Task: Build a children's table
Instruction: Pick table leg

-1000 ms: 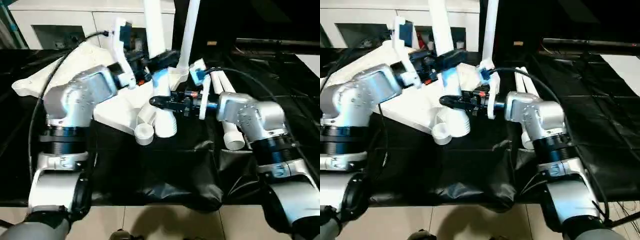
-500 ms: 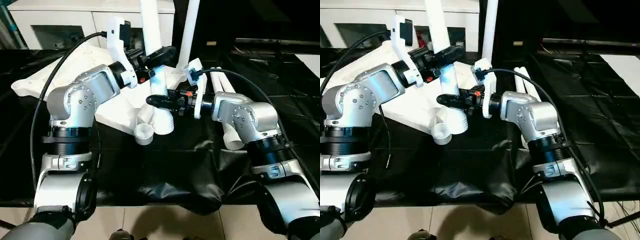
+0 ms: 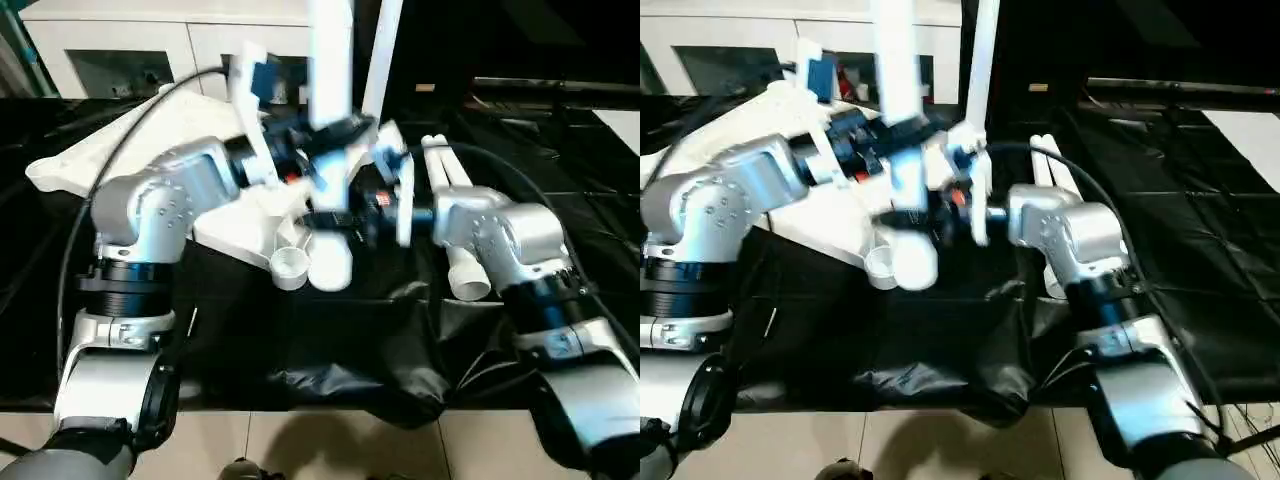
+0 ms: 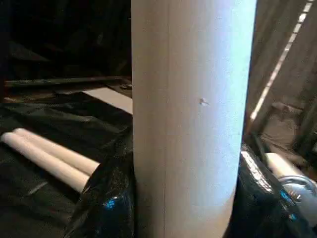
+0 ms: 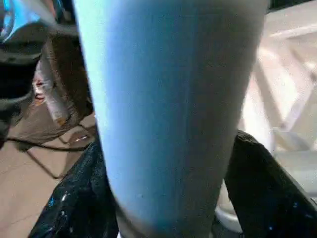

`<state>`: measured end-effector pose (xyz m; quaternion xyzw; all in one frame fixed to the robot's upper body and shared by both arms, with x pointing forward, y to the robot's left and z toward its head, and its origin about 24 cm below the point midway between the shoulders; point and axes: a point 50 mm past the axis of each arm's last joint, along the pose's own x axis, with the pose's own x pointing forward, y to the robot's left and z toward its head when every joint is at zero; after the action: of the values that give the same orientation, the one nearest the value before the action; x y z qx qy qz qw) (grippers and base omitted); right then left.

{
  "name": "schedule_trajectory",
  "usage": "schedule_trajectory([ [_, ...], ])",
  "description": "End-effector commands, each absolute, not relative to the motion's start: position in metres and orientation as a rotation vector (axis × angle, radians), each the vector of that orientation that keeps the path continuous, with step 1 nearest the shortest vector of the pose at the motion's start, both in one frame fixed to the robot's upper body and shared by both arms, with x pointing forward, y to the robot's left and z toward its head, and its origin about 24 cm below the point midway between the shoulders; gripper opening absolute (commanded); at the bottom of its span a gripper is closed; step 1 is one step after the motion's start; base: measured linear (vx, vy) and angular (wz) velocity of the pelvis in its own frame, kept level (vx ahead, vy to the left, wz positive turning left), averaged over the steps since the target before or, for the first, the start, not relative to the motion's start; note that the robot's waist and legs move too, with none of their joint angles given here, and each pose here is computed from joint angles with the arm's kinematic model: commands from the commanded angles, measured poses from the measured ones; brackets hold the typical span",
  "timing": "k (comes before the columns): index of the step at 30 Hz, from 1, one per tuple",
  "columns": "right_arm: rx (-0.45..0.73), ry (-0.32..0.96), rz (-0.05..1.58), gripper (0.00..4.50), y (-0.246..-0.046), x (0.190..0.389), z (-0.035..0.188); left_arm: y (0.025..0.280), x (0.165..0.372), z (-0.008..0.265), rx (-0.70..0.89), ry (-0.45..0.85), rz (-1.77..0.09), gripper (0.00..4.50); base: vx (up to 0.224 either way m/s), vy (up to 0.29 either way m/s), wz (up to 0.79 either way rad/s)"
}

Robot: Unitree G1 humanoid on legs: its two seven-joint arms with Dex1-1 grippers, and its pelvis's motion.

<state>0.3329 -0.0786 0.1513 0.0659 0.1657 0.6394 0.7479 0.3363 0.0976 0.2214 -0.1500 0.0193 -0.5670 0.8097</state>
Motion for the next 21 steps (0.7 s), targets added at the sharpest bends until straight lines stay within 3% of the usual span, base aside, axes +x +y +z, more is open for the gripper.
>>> schedule_trajectory([
  [1, 0.102, 0.361, 1.416, 2.98, -0.0785, 0.3307, 0.1528, 0.0970, 0.3312, 0.2279, -0.302, 0.023, -1.261, 1.82, 0.000, 0.000, 0.00],
  [11, 0.102, 0.366, 1.442, 2.98, -0.0774, 0.3303, 0.1522, 0.1001, 0.3296, 0.2269, -0.284, 0.018, -1.280, 1.82, 0.000, 0.000, 0.00],
  [12, 0.106, 0.367, 1.446, 2.70, -0.0785, 0.3303, 0.1524, 0.1011, 0.3296, 0.2265, -0.285, 0.020, -1.282, 1.82, 0.000, 0.000, 0.00],
  [21, 0.147, 0.362, 1.460, 2.05, -0.0789, 0.3289, 0.1510, 0.1013, 0.3304, 0.2293, -0.293, 0.008, -1.292, 1.82, 0.000, 0.000, 0.00],
])
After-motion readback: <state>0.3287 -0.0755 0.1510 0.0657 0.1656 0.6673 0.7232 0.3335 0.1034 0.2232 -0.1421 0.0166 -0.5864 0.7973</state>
